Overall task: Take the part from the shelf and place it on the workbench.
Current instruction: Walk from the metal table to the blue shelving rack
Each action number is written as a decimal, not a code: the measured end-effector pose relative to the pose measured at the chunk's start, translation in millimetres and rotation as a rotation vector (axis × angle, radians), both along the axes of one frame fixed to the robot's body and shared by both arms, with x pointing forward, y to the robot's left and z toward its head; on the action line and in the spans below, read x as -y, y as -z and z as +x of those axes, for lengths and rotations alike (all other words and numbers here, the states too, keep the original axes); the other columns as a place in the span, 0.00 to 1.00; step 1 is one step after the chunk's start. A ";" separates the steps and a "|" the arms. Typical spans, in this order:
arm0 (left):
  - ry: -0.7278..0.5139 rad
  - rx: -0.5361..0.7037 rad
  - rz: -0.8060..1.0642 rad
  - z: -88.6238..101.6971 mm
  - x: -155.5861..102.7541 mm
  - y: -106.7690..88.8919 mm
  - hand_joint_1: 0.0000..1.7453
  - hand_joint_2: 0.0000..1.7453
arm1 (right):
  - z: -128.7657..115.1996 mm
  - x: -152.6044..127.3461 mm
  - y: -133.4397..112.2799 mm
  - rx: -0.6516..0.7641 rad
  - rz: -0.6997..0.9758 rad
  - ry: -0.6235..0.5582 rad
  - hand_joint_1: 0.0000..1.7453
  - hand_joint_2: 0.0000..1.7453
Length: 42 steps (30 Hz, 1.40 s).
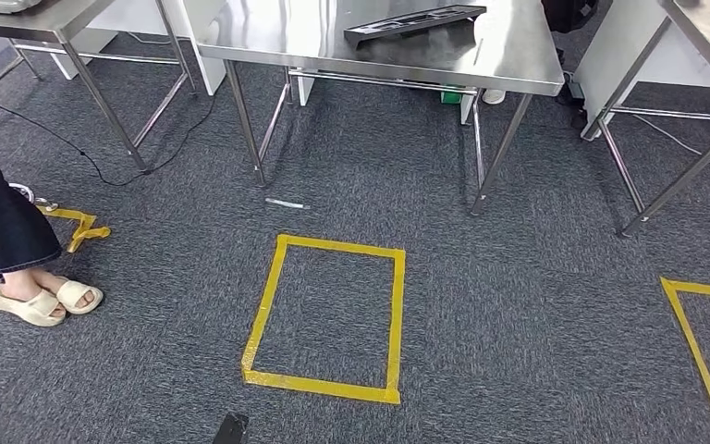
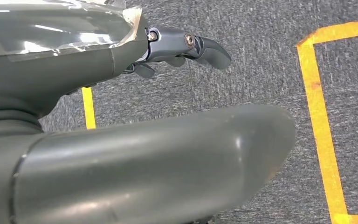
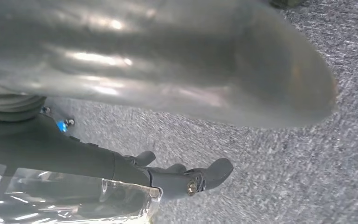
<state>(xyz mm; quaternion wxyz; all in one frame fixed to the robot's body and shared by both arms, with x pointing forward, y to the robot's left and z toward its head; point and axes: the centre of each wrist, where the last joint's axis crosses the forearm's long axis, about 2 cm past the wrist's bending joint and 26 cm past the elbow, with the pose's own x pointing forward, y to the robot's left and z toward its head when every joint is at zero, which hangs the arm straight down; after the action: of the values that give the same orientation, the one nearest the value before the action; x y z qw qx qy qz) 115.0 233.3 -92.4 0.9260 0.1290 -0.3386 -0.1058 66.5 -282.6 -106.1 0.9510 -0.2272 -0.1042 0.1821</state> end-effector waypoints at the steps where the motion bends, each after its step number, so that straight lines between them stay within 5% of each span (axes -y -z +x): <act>1: 0.000 0.001 0.000 0.5 0.2 -0.1 0.00 0.00 | 0.3 0.2 0.0 0.001 -0.001 -0.001 0.00 0.00; 42: -0.004 -0.005 0.005 0.4 4.1 -0.7 0.00 0.00 | -6.0 3.5 1.0 -0.011 -0.008 -0.003 0.00 0.00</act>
<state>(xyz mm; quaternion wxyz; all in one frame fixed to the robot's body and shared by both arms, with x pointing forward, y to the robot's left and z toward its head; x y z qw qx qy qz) 115.4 229.2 -91.7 0.9267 0.1317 -0.3360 -0.1050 60.5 -286.1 -107.1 0.9504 -0.2296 -0.0987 0.1852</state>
